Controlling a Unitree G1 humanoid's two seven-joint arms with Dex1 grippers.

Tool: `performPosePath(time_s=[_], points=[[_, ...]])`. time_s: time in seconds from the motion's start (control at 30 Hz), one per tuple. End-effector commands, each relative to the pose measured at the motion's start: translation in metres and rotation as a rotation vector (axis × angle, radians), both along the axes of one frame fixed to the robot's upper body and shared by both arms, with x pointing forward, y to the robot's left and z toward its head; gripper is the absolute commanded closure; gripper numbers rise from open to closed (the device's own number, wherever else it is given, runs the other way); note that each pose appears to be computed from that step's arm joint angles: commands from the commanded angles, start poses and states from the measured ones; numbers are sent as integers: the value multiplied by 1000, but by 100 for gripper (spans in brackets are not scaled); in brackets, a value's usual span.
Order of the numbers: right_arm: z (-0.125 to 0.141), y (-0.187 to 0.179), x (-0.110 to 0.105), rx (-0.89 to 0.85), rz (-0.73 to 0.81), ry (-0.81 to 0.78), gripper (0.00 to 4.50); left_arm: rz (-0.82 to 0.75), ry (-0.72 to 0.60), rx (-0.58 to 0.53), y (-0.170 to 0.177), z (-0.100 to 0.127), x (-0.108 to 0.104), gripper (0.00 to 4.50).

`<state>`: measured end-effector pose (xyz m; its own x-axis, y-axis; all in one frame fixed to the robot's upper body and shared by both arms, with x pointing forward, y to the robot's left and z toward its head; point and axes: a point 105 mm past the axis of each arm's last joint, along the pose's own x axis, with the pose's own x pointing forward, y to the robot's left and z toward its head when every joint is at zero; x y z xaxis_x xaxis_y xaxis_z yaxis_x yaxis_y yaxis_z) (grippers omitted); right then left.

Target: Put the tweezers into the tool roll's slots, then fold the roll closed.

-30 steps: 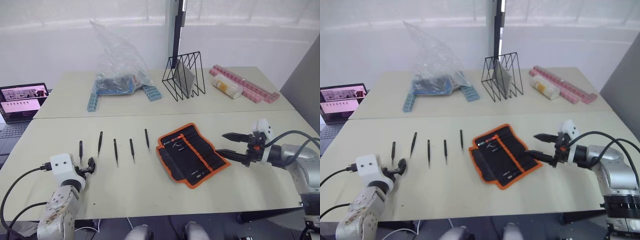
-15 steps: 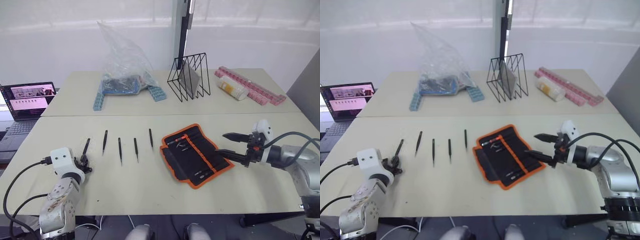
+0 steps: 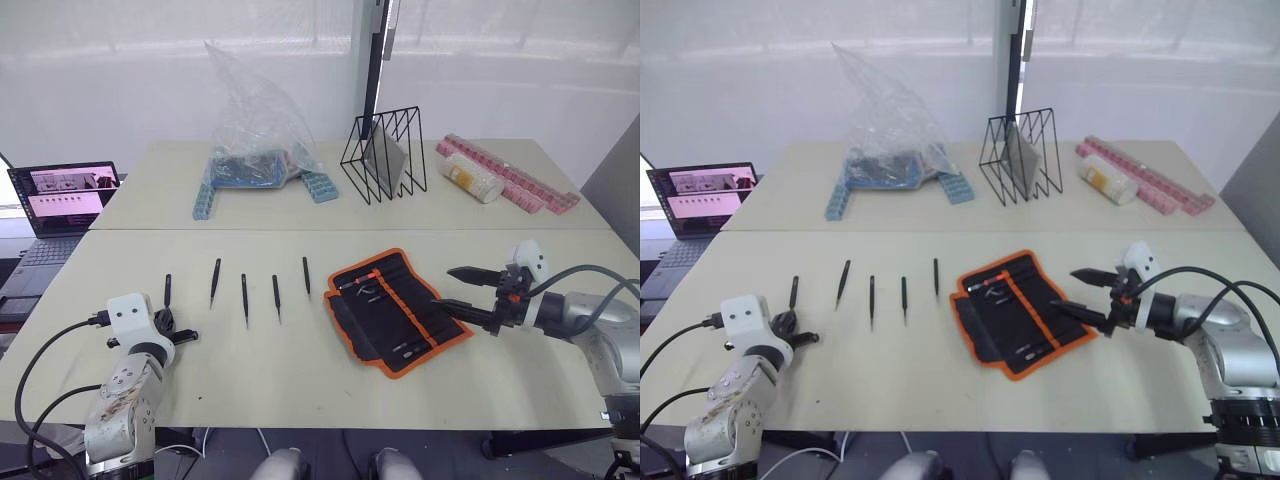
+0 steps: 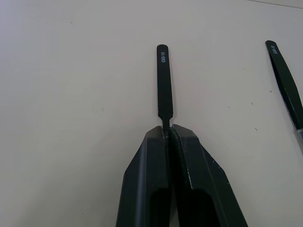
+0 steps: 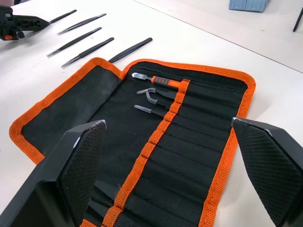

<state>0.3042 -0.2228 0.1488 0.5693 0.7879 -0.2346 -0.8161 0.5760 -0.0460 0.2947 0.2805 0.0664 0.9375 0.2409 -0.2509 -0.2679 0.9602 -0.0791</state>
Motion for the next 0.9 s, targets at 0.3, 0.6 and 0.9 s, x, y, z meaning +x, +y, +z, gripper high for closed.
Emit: performPosePath(time_s=[0.3, 0.6, 0.9], points=[[7, -1, -14, -15, -71, -68, 25, -125, -40, 155, 4, 27, 1, 450], [-29, 4, -30, 28, -265, -28, 324, -456, -181, 305, -34, 97, 22, 450], [-52, 22, -29, 46, -364, 6, 447, -1034, -218, 265, -153, 133, 52, 450]])
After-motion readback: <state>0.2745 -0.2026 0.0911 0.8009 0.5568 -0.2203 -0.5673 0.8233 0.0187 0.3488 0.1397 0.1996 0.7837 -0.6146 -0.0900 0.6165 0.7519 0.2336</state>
